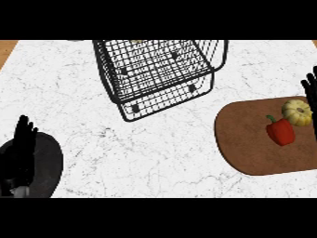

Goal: Pick the bell pepper from the cutting board and place it in the tiered basket

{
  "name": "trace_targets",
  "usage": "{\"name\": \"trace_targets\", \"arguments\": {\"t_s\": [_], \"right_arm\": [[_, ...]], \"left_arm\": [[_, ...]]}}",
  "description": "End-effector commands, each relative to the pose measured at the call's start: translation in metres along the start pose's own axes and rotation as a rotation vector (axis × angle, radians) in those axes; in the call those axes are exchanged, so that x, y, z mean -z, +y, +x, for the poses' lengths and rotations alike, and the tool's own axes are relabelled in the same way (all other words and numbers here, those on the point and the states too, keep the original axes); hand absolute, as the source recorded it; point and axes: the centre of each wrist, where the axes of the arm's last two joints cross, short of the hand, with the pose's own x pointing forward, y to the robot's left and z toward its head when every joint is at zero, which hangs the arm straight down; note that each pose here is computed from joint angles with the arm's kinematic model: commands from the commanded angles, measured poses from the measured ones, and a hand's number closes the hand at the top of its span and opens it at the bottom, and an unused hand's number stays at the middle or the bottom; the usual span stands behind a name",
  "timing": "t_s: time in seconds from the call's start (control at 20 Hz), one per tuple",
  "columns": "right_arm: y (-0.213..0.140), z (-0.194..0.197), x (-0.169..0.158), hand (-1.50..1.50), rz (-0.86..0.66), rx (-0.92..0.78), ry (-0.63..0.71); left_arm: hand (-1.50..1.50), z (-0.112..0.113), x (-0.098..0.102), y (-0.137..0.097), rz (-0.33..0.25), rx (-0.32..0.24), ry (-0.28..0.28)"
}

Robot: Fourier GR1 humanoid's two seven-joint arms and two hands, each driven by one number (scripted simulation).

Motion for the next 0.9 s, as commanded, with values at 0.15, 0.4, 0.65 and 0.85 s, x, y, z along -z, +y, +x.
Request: {"name": "trace_targets", "arguments": {"t_s": [0.15,0.4,0.65,0.85], "right_arm": [[-0.02,0.025,0.041,1.5,0.285,0.346,-0.153],[-0.049,-0.008,0.044,-1.5,0.323,0.471,0.038],[-0.053,-0.026,0.032,-1.5,0.644,0.752,-0.019],[-0.137,0.004,0.04,-1.5,0.765,0.638,-0.121]], "left_arm": [[0.0,0.049,0.013,-0.047,-0.202,0.022,-0.228],[0.0,0.071,0.001,-0.093,-0.355,-0.007,-0.314],[0.0,0.065,-0.006,-0.1,-0.382,0.007,-0.295],[0.0,0.079,-0.003,-0.104,-0.372,0.024,-0.308]]}}
